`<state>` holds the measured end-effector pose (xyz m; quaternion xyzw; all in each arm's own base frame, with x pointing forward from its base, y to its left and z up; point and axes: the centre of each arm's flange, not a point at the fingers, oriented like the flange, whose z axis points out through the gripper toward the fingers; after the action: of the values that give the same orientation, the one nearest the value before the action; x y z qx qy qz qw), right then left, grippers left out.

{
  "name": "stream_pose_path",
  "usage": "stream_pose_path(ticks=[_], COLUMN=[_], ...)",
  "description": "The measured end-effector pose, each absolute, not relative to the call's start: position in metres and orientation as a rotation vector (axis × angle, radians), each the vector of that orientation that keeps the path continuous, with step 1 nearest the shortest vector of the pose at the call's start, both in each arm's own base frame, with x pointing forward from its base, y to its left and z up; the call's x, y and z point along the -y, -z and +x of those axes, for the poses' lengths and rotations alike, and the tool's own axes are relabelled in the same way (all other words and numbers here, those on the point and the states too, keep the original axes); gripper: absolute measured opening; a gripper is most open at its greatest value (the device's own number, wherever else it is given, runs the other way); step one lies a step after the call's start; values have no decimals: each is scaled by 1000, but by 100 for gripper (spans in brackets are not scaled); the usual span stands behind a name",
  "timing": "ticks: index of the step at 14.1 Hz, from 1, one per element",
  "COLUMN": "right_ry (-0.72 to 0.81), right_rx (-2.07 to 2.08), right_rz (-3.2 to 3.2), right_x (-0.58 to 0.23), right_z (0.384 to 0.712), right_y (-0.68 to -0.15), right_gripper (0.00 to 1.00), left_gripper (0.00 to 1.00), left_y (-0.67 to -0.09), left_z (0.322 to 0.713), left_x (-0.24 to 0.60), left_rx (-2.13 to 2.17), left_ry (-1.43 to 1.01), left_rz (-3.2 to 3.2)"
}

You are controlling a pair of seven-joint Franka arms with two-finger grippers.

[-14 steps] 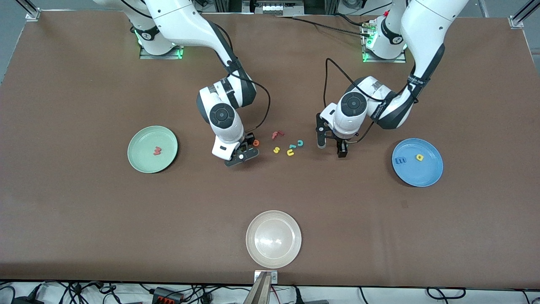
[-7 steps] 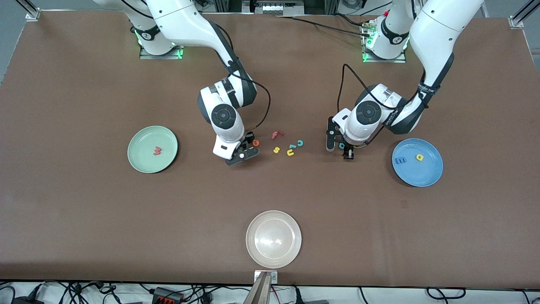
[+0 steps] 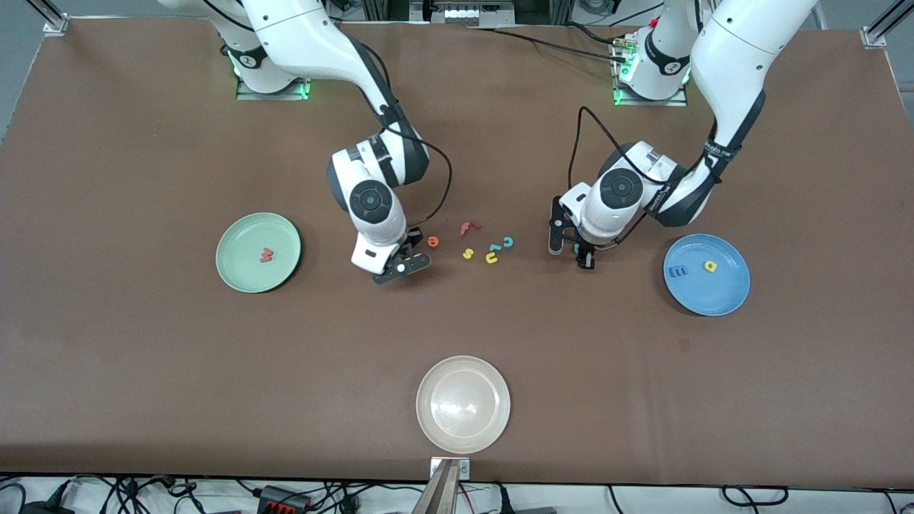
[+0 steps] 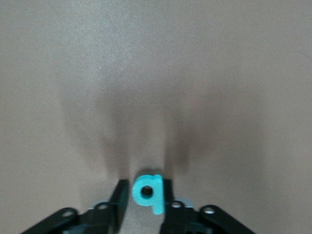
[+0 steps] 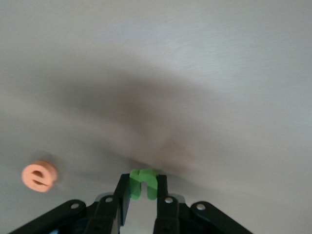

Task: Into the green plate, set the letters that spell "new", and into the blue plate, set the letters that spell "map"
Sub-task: 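Place the n with the right gripper and the q with the left gripper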

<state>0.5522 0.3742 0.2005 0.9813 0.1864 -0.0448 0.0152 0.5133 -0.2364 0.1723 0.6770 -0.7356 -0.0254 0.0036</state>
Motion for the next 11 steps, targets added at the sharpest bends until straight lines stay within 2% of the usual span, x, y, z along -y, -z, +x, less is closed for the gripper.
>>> stream_pose_path(ticks=[5,8,11], right_ry=[241,330,438], right_rx=[-355,-204,-73], right_rz=[3015,2989,2972], right_x=[-257,-189,-134], right_z=[603,611,603], right_y=[-270,-264,-236], right_gripper=[26,26,26], left_gripper=[28,28,28], left_y=[-177,-199,-234], left_z=[515,532,565], left_x=[236,212,165], left_rx=[2304,2197,1977], left_ry=[74,94,187], left_rz=[2133,2287,2526])
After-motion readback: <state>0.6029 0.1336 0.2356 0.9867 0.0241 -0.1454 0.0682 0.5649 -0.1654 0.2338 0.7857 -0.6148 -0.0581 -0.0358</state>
